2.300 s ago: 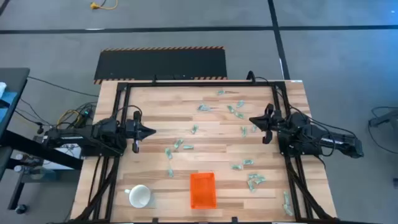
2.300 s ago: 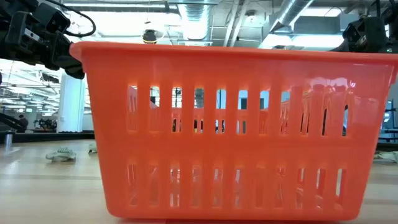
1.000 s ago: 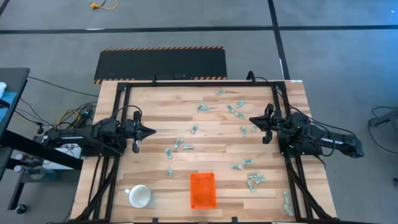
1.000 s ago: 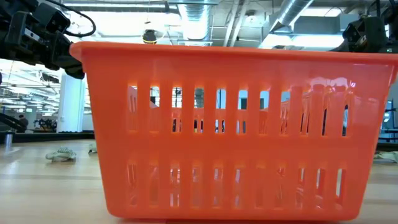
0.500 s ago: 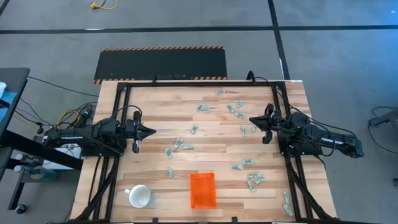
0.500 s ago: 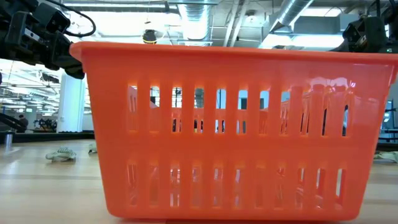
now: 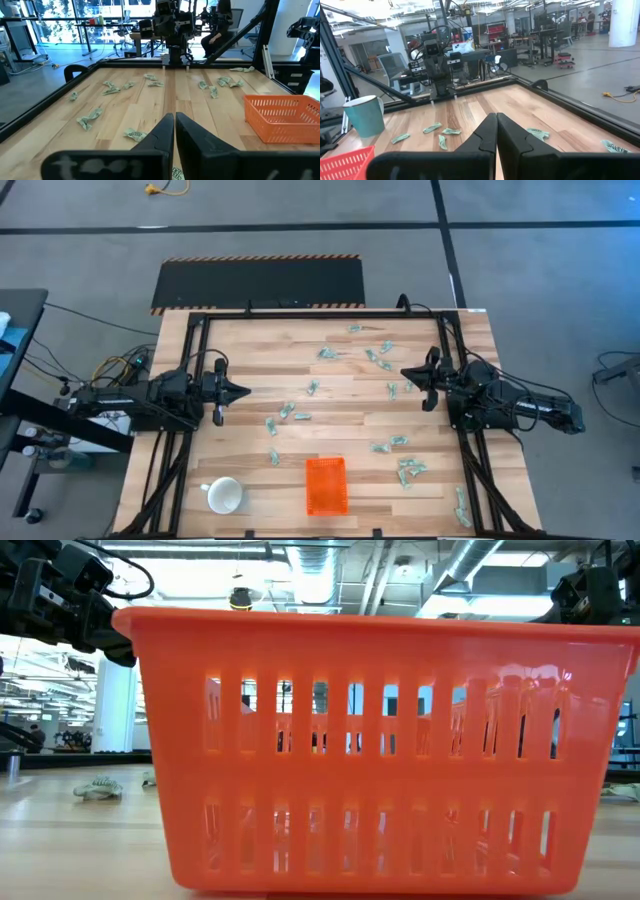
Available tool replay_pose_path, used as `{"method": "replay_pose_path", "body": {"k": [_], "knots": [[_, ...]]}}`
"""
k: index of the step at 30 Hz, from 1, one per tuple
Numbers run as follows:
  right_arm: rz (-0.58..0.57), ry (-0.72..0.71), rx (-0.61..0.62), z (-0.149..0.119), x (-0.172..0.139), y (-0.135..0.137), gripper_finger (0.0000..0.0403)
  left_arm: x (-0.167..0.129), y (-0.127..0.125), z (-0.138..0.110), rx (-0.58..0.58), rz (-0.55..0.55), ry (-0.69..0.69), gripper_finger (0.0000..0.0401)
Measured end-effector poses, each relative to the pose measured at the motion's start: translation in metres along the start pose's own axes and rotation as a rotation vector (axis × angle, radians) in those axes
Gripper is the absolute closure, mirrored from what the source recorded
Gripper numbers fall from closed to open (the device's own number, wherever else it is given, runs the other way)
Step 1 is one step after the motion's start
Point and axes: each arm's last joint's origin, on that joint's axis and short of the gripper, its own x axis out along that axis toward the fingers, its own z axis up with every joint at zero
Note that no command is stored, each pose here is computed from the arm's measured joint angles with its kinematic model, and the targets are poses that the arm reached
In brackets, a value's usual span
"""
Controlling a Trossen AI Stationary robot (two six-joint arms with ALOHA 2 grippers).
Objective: Pick and place Stevia / Truvia into bins
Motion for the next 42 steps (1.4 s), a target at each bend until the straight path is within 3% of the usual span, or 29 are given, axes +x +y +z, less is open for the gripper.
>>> {"method": "replay_pose_path", "body": {"k": [12, 15, 20, 27, 30, 39, 42], "knots": [[0.0, 0.0, 0.0, 0.0, 0.0, 0.0, 0.0403, 0.0, 0.0, 0.003, -0.001, 0.001, -0.046, 0.0395], [0.0, 0.0, -0.013, 0.0, 0.0, 0.0, 0.0403, 0.0, 0.0, 0.008, -0.001, 0.001, -0.093, 0.0395], [0.001, 0.0, -0.153, 0.0, 0.0, 0.0, 0.0403, -0.002, 0.0, 0.019, -0.002, 0.0, -0.204, 0.0395], [0.003, -0.03, -0.118, 0.003, 0.0, 0.0, 0.0403, -0.006, 0.0, 0.033, 0.04, 0.008, -0.357, 0.0395], [0.011, -0.132, -0.075, 0.013, -0.001, 0.002, 0.0403, -0.008, 0.0, 0.038, 0.042, 0.009, -0.406, 0.0395], [0.077, -0.7, 0.015, 0.062, -0.023, 0.008, 0.0403, -0.021, 0.0, 0.06, 0.082, 0.03, -0.672, 0.0395], [0.151, -0.723, -0.004, 0.071, -0.026, 0.011, 0.0403, -0.024, 0.0, 0.065, 0.052, 0.03, -0.711, 0.0395]]}}
